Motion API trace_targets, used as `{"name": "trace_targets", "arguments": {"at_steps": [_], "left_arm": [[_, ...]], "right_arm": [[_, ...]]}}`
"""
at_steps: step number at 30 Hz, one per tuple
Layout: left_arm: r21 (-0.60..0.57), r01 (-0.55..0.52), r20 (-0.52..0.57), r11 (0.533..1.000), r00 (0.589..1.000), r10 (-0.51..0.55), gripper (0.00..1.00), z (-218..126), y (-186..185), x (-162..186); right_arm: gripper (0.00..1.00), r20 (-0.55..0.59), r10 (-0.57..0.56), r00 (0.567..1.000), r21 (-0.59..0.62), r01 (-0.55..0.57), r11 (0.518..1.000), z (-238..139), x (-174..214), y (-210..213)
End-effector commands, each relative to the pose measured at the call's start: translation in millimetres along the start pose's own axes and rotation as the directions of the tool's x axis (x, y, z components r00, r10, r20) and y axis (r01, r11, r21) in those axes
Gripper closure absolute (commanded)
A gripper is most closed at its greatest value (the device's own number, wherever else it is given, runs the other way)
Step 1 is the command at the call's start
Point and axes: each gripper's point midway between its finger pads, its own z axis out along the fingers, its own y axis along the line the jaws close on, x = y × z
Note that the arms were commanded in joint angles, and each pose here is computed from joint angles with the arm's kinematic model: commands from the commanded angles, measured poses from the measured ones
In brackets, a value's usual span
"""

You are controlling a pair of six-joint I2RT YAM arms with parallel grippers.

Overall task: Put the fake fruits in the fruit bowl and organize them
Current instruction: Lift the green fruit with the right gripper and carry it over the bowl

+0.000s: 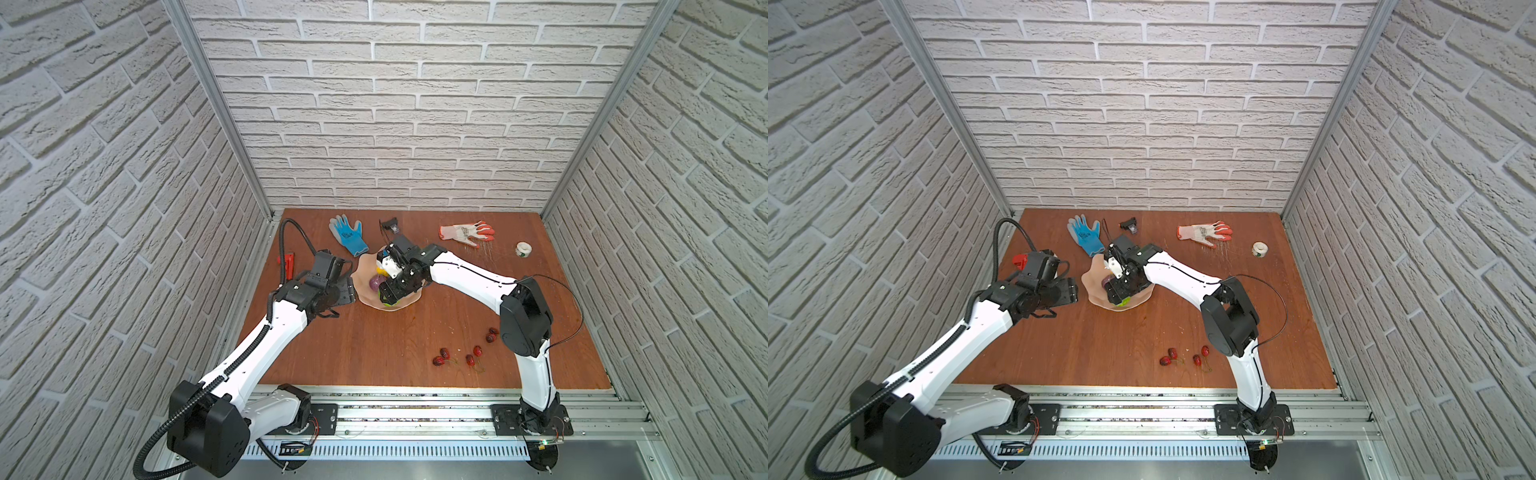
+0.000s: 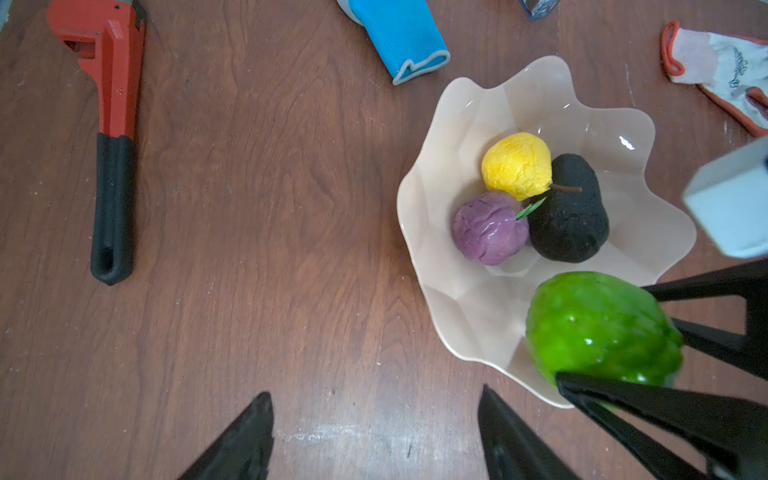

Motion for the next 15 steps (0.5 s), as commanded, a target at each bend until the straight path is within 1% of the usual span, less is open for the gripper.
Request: {"name": "trace_targets", "arguments": {"at_steps": [1,15], "left_arm": [[-0.005,0.012,-0.002,1.000,1.000,-0.012,0.23,1.4,2.5,-0.4],[-0.016,0.015,-0.013,1.000,1.000,-0.015,0.23,5.0,6.4,3.6]], "right_arm": [[0.40,0.037,0.009,0.999,-0.015,-0.008,1.000,-3.6,-9.9,-2.6],[0.39,-0.005,-0.006,1.000,0.002,0.006,1.000,11.7,-15.6,-13.6]]}}
